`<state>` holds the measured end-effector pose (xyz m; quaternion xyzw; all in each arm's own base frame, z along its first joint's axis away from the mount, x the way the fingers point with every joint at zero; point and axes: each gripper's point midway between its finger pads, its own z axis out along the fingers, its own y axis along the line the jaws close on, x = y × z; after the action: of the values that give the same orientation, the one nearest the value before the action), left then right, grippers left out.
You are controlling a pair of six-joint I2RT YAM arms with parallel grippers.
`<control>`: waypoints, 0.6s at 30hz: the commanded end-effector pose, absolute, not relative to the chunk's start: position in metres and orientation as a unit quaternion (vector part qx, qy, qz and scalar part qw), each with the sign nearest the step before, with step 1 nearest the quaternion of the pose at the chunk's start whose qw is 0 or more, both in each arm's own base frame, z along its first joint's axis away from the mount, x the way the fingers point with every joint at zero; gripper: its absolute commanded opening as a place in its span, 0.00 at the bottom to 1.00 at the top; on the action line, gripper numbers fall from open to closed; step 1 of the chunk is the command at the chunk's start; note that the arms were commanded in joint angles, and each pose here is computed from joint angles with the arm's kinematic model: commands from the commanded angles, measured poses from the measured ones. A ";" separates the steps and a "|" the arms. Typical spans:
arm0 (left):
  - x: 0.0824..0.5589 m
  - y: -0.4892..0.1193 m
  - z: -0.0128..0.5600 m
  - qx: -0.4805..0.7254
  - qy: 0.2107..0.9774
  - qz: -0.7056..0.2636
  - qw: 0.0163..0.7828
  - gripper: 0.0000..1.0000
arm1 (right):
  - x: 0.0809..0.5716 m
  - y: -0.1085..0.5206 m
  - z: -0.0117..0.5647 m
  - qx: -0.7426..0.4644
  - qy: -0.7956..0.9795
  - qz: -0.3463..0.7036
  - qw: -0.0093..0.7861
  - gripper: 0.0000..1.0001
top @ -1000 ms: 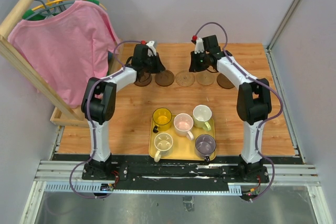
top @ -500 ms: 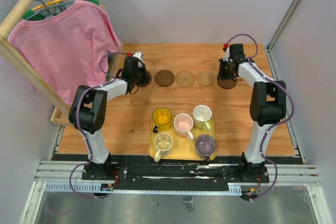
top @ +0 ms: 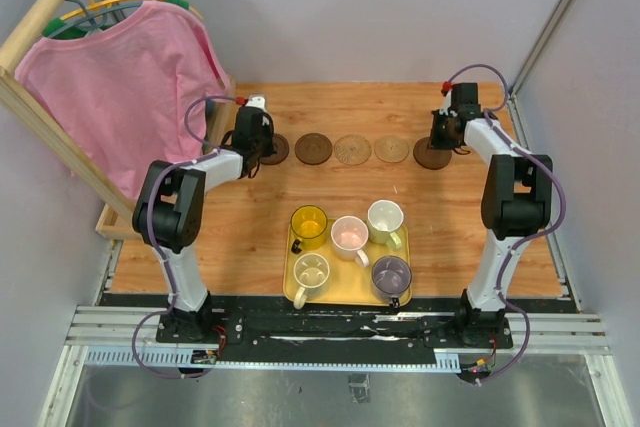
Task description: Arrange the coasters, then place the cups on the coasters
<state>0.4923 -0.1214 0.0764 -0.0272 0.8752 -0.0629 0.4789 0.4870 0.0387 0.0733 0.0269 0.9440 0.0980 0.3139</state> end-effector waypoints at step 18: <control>0.516 -0.110 0.042 -0.044 0.896 -0.047 0.439 0.01 | 0.484 0.011 0.045 0.059 0.954 0.064 0.287 0.01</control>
<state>0.5112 -0.1157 0.0455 -0.0325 0.8920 -0.0529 0.4478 0.4831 0.0261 0.0575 0.0406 0.9501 0.0755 0.3001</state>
